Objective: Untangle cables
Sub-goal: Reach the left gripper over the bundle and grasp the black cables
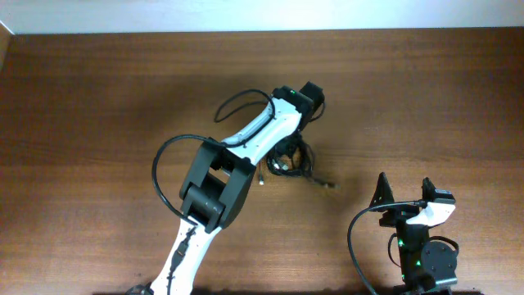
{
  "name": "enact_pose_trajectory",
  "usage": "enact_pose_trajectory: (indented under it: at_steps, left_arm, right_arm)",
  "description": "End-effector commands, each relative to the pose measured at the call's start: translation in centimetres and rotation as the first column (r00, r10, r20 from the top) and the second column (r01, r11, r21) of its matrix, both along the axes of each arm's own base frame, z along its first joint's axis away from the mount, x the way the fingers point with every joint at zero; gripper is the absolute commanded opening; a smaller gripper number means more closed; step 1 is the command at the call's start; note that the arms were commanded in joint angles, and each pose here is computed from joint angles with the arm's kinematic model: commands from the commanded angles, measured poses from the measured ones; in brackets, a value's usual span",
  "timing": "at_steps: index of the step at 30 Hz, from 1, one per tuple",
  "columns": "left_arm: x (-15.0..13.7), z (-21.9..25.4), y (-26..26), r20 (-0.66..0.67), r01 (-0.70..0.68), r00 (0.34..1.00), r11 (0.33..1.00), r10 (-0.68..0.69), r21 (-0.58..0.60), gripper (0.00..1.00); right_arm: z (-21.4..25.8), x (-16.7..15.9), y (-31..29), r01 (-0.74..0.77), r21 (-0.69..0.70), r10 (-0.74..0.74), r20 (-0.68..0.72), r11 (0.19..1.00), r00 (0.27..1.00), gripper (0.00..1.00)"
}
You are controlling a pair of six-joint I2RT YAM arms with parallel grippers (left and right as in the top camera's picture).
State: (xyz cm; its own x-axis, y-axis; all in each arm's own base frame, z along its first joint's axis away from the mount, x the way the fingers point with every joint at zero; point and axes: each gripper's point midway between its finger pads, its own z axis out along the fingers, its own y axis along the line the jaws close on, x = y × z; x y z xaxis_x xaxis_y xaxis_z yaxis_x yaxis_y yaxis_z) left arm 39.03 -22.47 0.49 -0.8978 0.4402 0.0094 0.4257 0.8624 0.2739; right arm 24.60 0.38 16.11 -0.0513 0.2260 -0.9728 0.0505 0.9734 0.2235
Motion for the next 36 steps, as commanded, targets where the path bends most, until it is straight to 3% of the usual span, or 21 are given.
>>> enact_pose_trajectory:
  at_steps: [1, 5, 8, 16, 21, 24, 27, 31, 34, 36]
  left_arm:
    - [3.0, 3.3, -1.1, 0.074, 0.005, 0.997, 0.999, -0.002, -0.043, 0.29]
    - [2.7, 9.6, -6.9, 0.033, 0.026, 0.999, 0.933, -0.016, -0.359, 0.49]
    - [1.7, 9.8, -8.3, -0.031, -0.018, 1.0, 0.901, 0.006, -0.434, 0.52]
    - [-0.8, 6.6, -10.2, -0.081, 0.002, 0.996, 0.916, -0.037, -0.401, 0.6]
    - [-0.1, 6.6, -10.5, -0.05, 0.0, 0.999, 0.912, -0.022, -0.411, 0.66]
    - [0.9, 5.7, -8.9, -0.002, -0.099, 0.995, 0.937, 0.104, -0.334, 0.74]
    - [1.0, 4.5, -8.8, 0.0, -0.11, 0.993, 0.938, 0.116, -0.329, 0.81]
    - [0.5, 3.0, -9.9, 0.003, -0.087, 0.996, 0.936, 0.093, -0.341, 0.68]
    - [-0.3, 1.6, -10.2, -0.008, -0.077, 0.997, 0.94, 0.079, -0.331, 0.74]
    - [0.0, 0.4, -10.5, 0.013, -0.07, 0.997, 0.938, 0.079, -0.341, 0.72]
  right_arm:
    - [-0.2, 0.0, -0.4, 0.023, 0.004, -0.023, -0.005, 1.0, 1.0, 0.98]
    - [-0.2, 0.0, -0.4, 0.023, 0.004, -0.023, -0.005, 1.0, 1.0, 0.98]
    - [-0.2, 0.0, -0.4, 0.023, 0.004, -0.023, -0.004, 1.0, 1.0, 0.98]
    - [-0.2, 0.0, -0.4, 0.023, 0.004, -0.023, -0.005, 1.0, 1.0, 0.98]
    - [-0.2, 0.0, -0.4, 0.023, 0.004, -0.023, -0.004, 1.0, 1.0, 0.98]
    - [-0.2, 0.0, -0.4, 0.023, 0.004, -0.023, -0.004, 1.0, 1.0, 0.99]
    - [-0.2, 0.0, -0.4, 0.023, 0.004, -0.023, -0.004, 1.0, 1.0, 0.98]
    - [-0.2, 0.0, -0.4, 0.023, 0.004, -0.023, -0.004, 1.0, 1.0, 0.98]
    - [-0.2, 0.0, -0.4, 0.023, 0.004, -0.023, -0.004, 1.0, 1.0, 0.98]
    - [-0.2, 0.0, -0.4, 0.023, 0.004, -0.023, -0.004, 1.0, 1.0, 0.98]
